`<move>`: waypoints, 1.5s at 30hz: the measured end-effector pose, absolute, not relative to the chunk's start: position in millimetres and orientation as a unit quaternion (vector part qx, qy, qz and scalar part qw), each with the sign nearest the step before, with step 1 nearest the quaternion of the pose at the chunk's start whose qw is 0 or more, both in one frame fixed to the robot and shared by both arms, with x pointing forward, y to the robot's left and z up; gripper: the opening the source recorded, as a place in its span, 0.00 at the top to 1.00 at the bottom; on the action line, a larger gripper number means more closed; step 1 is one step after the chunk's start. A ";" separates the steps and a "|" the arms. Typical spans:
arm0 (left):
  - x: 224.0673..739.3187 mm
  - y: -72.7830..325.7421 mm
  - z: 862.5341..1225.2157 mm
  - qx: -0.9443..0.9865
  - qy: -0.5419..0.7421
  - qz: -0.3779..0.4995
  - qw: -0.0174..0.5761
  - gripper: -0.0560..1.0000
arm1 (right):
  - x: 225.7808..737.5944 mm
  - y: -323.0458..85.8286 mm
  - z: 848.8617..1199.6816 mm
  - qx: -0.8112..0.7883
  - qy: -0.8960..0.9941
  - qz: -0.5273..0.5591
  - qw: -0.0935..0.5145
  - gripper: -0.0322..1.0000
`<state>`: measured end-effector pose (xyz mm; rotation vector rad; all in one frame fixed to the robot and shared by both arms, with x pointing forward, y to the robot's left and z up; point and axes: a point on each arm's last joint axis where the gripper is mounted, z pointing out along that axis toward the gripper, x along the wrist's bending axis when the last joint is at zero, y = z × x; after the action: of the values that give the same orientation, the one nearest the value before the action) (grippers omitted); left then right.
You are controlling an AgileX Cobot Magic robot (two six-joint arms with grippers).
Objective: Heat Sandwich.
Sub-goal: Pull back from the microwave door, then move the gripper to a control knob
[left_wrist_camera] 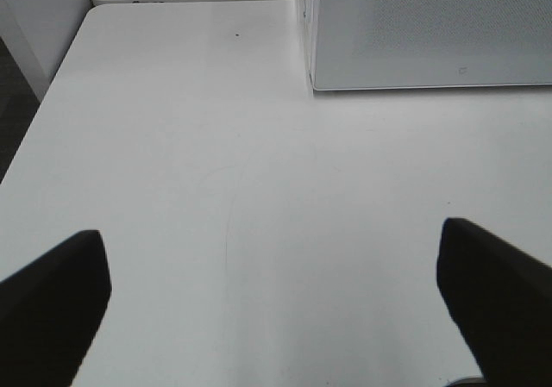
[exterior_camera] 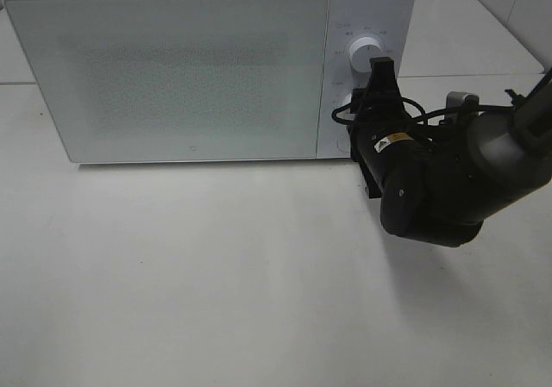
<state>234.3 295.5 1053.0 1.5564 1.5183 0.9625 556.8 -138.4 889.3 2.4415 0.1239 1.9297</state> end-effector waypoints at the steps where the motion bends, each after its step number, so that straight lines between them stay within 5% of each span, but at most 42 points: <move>1: 234.3 295.5 1053.0 0.607 0.593 0.376 0.373 0.03 | 556.6 -138.5 889.1 0.785 0.029 0.619 0.005 0.54; 10: 234.3 295.5 1053.0 0.607 0.593 0.376 0.373 0.03 | 556.5 -138.6 889.0 0.785 -0.026 0.618 -0.038 0.54; 40: 234.3 295.5 1053.0 0.607 0.593 0.376 0.373 0.03 | 556.5 -138.7 889.0 0.785 -0.019 0.618 -0.032 0.54; 45: 234.3 295.5 1053.0 0.607 0.593 0.376 0.373 0.03 | 556.7 -138.7 889.5 0.783 -0.019 0.620 -0.031 0.46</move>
<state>234.3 295.5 1053.0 1.5564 1.5183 0.9625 556.7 -138.7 889.5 2.5119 -0.0607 1.9890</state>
